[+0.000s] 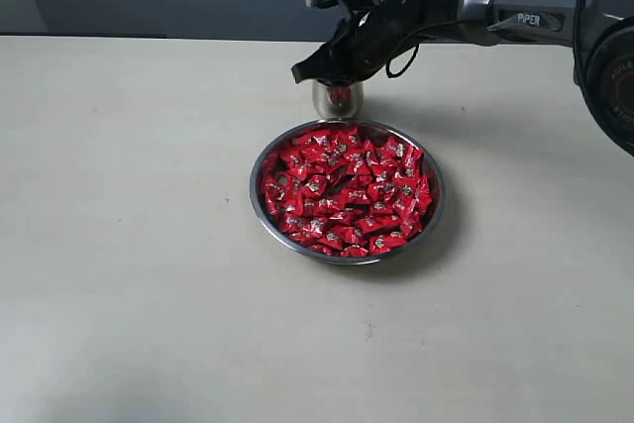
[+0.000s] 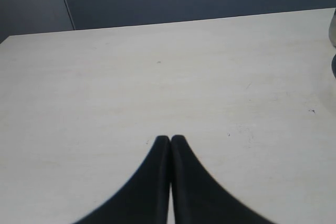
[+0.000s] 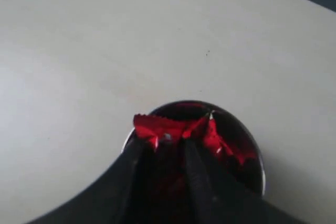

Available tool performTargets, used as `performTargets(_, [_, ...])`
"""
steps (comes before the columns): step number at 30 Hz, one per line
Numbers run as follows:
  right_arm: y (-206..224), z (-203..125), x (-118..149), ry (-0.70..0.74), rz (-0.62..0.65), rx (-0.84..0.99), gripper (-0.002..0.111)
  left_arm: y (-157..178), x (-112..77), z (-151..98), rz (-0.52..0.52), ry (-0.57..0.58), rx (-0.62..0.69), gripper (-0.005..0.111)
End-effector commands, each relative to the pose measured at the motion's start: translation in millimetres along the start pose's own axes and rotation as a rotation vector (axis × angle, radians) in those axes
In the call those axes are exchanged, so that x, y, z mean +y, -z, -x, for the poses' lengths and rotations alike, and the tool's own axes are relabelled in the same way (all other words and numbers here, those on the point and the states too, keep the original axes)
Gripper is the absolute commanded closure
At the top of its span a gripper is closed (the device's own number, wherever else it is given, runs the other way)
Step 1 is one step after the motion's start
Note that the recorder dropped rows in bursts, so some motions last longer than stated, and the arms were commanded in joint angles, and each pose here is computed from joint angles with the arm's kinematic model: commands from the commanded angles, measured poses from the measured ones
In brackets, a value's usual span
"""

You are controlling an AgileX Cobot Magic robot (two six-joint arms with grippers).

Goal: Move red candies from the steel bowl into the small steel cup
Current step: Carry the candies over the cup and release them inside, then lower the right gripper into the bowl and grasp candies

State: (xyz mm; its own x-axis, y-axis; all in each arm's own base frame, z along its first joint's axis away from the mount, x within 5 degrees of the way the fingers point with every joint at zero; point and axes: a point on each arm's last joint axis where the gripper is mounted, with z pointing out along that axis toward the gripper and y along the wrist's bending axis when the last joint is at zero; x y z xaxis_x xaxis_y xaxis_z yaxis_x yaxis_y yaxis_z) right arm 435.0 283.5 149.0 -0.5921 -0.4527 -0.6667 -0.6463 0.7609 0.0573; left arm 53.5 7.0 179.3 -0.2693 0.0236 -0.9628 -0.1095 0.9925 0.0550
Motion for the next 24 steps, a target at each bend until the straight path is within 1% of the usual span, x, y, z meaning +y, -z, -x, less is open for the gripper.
performTargets(1, [17.8, 12.7, 0.6, 0.007, 0.004, -0.024, 0.077, 1.2, -0.2, 3.3, -0.006, -0.002, -0.019, 0.106])
performTargets(7, [46.1, 29.5, 4.3, 0.015, 0.011, -0.058, 0.077, 1.2, -0.2, 3.3, -0.006, -0.002, -0.019, 0.106])
performTargets(11, [58.4, 33.0, 7.3, 0.021, 0.028, -0.037, 0.077, 1.2, -0.2, 3.3, -0.006, -0.002, -0.019, 0.106])
performTargets(19, [80.8, 23.4, 17.4, 0.035, 0.116, 0.153, 0.077, 1.2, -0.2, 3.3, -0.006, -0.002, -0.019, 0.106])
performTargets(24, [78.3, 10.0, 30.0, 0.067, 0.164, 0.256, 0.077, 1.2, -0.2, 3.3, -0.006, -0.002, -0.019, 0.106])
